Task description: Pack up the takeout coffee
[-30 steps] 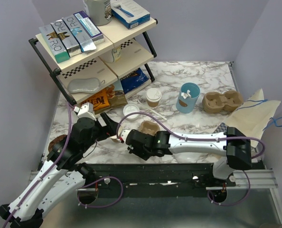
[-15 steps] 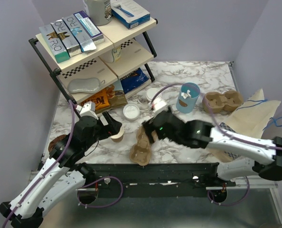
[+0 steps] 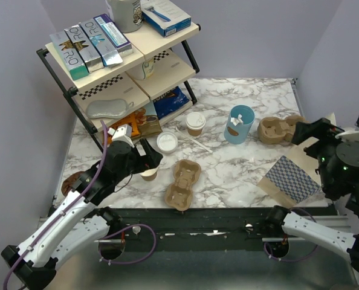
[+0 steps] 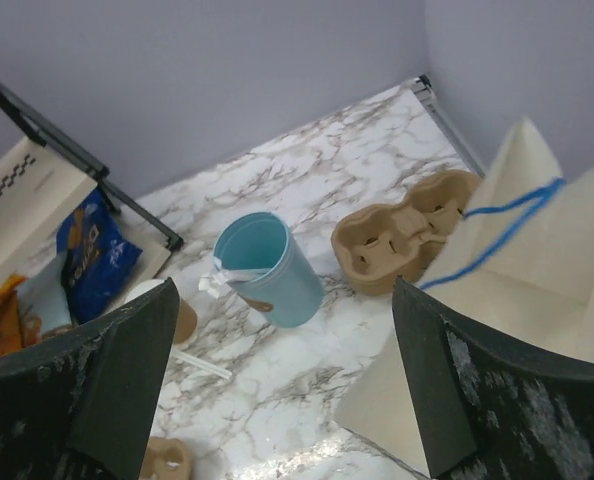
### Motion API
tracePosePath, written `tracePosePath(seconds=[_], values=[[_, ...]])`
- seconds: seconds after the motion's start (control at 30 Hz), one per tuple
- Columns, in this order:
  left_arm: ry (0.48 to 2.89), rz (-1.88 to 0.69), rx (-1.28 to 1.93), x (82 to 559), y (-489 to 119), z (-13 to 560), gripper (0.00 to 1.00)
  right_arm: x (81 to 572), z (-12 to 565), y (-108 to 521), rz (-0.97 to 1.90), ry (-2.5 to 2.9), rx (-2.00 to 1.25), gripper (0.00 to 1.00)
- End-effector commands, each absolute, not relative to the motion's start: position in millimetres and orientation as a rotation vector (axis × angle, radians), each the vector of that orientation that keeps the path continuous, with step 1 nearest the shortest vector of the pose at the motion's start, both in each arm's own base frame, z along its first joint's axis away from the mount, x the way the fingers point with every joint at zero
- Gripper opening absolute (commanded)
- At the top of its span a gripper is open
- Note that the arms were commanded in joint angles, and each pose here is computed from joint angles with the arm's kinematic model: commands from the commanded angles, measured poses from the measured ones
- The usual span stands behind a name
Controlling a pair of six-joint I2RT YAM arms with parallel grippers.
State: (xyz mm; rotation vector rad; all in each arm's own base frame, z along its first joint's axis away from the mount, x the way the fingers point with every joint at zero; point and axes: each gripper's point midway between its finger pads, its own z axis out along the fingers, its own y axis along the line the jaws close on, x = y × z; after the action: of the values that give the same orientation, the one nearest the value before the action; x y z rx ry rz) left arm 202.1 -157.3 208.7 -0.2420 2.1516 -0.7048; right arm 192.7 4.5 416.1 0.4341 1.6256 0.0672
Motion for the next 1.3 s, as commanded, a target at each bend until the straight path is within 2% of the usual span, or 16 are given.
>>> tracePosePath(seconds=[0.0,0.07,0.1,0.17,0.33,0.67,0.77,0.8,0.87,0.9,1.07,1.27], values=[[2.142,-0.768,-0.172,205.3,-172.9,212.6,0.99,183.9,389.8,-11.0,-0.034,1.685,0.447,0.94],[2.152,-0.780,-0.159,206.2,-177.0,211.0,0.99,187.7,365.8,-3.0,-0.145,1.803,0.399,0.96],[2.154,-0.780,-0.156,206.6,-177.7,210.8,0.99,189.1,363.0,-0.8,-0.137,1.814,0.478,0.97],[2.161,-0.779,-0.156,207.0,-178.9,207.5,0.99,186.5,341.5,-9.5,-0.309,1.904,0.479,0.98],[2.167,-0.792,-0.152,208.0,-182.3,204.2,0.99,196.5,316.3,-18.0,-0.417,1.965,0.583,0.99],[2.190,-0.790,-0.150,209.2,-185.6,196.4,0.99,217.5,277.4,-34.6,-0.414,2.044,0.597,0.97],[2.194,-0.781,-0.151,209.8,-184.9,195.6,0.99,228.2,259.9,-33.9,-0.391,2.073,0.597,0.89],[2.196,-0.780,-0.151,209.6,-184.8,195.3,0.99,229.9,257.7,-34.2,-0.391,2.074,0.602,0.76],[2.197,-0.775,-0.153,209.0,-183.6,195.2,0.99,233.4,256.2,-34.7,-0.399,2.071,0.604,0.59],[2.197,-0.773,-0.156,209.2,-182.9,194.9,0.99,234.3,256.5,-34.6,-0.400,2.072,0.599,0.45],[2.189,-0.774,-0.161,206.9,-180.5,195.7,0.99,233.3,283.9,-38.8,-0.395,2.016,0.590,0.02],[2.182,-0.759,-0.164,207.6,-177.7,196.4,0.99,213.0,337.9,-45.5,-0.353,1.941,0.519,0.01]])
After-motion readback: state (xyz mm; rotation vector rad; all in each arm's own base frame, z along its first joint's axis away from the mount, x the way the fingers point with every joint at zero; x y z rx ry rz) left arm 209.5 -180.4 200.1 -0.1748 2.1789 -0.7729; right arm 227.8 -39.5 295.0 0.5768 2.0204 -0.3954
